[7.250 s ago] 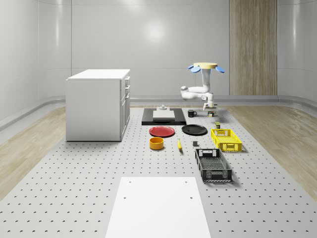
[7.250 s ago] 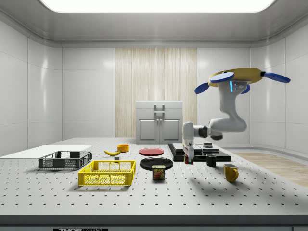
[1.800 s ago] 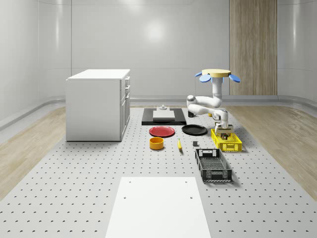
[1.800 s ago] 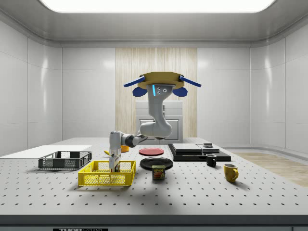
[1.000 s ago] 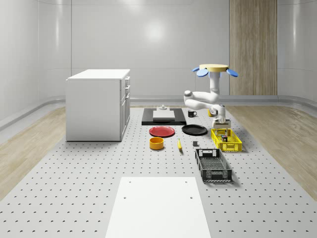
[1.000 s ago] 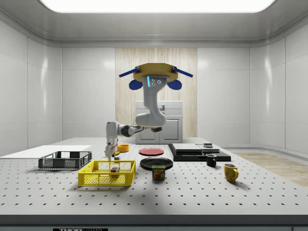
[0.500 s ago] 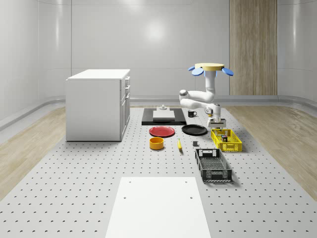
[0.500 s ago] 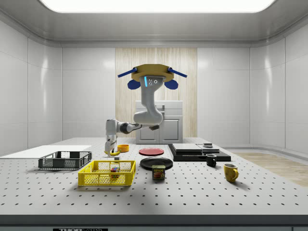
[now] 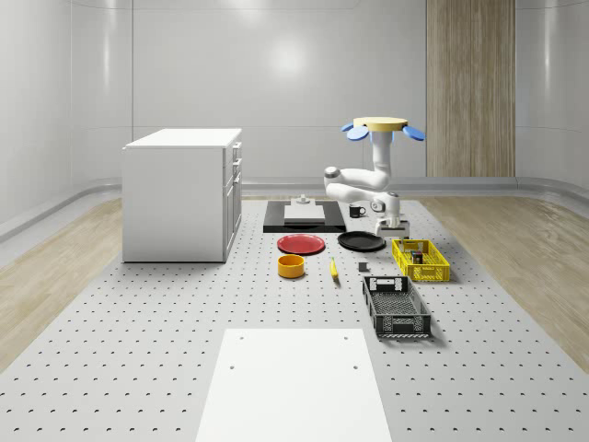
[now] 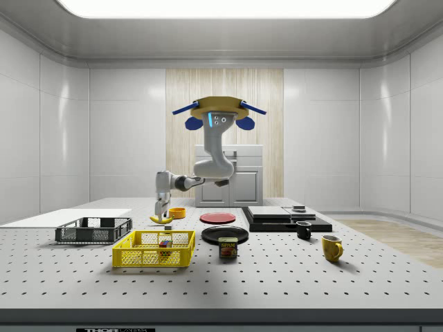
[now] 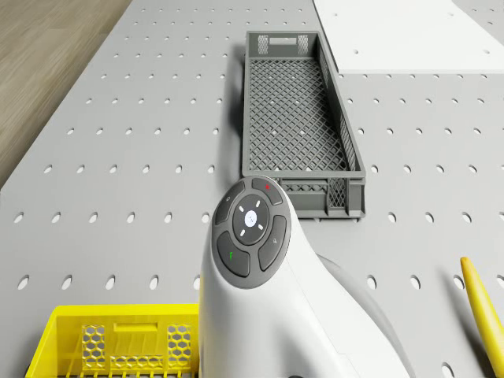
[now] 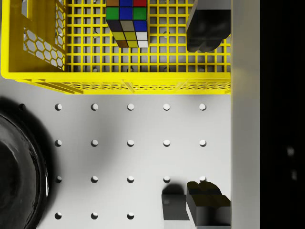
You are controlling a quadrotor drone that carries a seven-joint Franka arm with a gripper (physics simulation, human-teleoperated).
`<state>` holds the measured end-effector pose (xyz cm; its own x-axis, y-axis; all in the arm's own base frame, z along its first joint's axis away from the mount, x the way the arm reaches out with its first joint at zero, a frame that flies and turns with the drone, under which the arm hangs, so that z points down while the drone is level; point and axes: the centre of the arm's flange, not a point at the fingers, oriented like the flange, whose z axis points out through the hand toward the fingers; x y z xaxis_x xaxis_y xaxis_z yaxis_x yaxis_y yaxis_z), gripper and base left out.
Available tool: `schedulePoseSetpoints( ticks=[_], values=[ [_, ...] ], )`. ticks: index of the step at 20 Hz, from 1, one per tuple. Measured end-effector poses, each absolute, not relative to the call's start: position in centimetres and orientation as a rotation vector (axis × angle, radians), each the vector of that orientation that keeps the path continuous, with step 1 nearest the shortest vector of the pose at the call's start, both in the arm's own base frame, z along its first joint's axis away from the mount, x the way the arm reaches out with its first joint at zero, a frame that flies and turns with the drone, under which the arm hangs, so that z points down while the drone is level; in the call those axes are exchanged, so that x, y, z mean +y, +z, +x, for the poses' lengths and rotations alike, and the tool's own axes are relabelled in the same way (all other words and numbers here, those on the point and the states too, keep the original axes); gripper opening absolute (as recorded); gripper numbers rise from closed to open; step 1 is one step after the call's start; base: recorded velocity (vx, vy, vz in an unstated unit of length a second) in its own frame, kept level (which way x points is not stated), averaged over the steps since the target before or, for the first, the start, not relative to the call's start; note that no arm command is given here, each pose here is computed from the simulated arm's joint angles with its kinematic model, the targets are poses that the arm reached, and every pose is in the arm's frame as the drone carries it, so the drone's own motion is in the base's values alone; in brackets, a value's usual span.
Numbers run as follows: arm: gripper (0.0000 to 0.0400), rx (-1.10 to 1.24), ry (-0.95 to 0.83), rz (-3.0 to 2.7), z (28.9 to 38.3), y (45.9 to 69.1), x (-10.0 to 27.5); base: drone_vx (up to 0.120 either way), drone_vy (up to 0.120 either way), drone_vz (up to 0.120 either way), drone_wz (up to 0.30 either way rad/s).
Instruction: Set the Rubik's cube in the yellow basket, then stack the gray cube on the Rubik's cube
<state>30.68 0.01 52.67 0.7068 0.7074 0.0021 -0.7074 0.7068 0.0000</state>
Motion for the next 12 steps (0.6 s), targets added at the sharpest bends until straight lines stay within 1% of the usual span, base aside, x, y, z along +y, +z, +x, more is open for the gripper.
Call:
schedulePoseSetpoints(
  ticks=[2,4,10,12],
  values=[
    [0.04,-0.002,0.786,0.001,30.68,52.67,0.01,0.0,-0.12,-0.12,0.0],
    [0.04,-0.002,0.786,0.001,30.68,52.67,0.01,0.0,-0.12,0.0,0.0],
    [0.04,-0.002,0.786,0.001,30.68,52.67,0.01,0.0,-0.12,-0.12,0.0],
    [0.04,-0.002,0.786,0.001,30.68,52.67,0.01,0.0,-0.12,-0.02,0.0]
  ],
)
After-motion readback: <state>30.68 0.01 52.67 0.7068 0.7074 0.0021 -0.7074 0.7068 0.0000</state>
